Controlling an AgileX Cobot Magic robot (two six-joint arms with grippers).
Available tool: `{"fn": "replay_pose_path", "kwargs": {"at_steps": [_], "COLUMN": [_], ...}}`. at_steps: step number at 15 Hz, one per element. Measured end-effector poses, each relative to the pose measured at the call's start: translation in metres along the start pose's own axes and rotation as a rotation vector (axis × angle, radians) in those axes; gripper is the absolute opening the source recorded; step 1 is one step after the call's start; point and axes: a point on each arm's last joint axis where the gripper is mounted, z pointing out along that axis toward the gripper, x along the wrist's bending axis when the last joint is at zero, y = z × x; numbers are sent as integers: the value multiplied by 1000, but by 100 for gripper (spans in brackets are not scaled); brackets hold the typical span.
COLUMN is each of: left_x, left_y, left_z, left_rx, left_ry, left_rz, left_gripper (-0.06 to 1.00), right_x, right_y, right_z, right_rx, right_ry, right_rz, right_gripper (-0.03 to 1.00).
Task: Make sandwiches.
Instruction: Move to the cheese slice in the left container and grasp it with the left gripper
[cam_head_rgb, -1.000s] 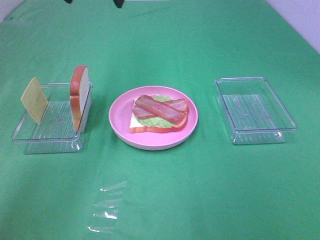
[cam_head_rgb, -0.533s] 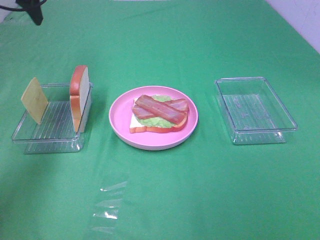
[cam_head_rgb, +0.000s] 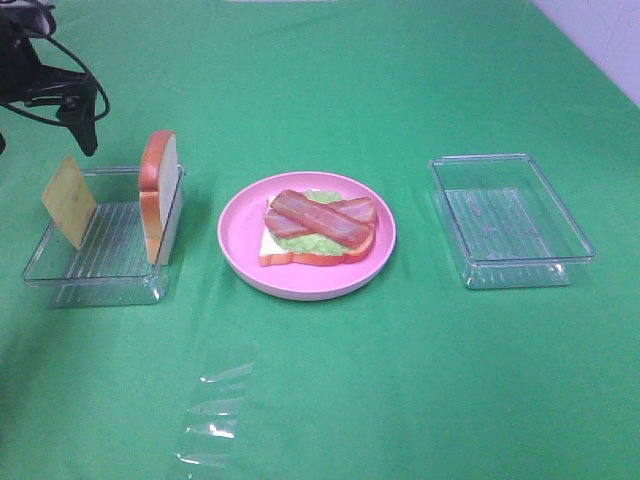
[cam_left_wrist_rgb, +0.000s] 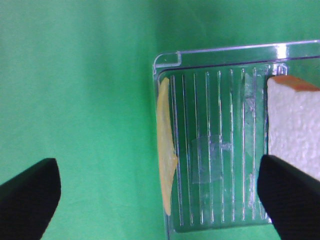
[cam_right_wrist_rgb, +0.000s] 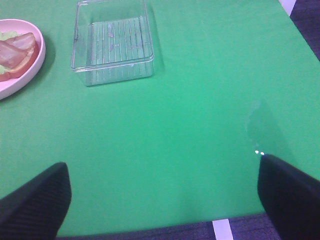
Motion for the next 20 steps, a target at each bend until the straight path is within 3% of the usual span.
{"fn": "replay_pose_path", "kwargs": {"at_steps": [7,14,15,18,20], "left_x": [-2,-1,-1,-1,-1], "left_y": [-1,-3,-3,-3,-3], "left_z": [39,54,54,54,54], "left_rx": [83,113,113,113,114], "left_ry": [-37,-37,-37,-37,-38], "left_rz": [-19,-4,-4,-3,-13], "left_gripper": [98,87,82,56,50], "right_x": [0,0,0,0,0], "right_y": [0,0,0,0,0], "right_z": [0,0,0,0,0], "right_rx": [0,0,0,0,0], "right_ry": [0,0,0,0,0], "right_rz": [0,0,0,0,0], "right_gripper": [97,97,97,97,97]}}
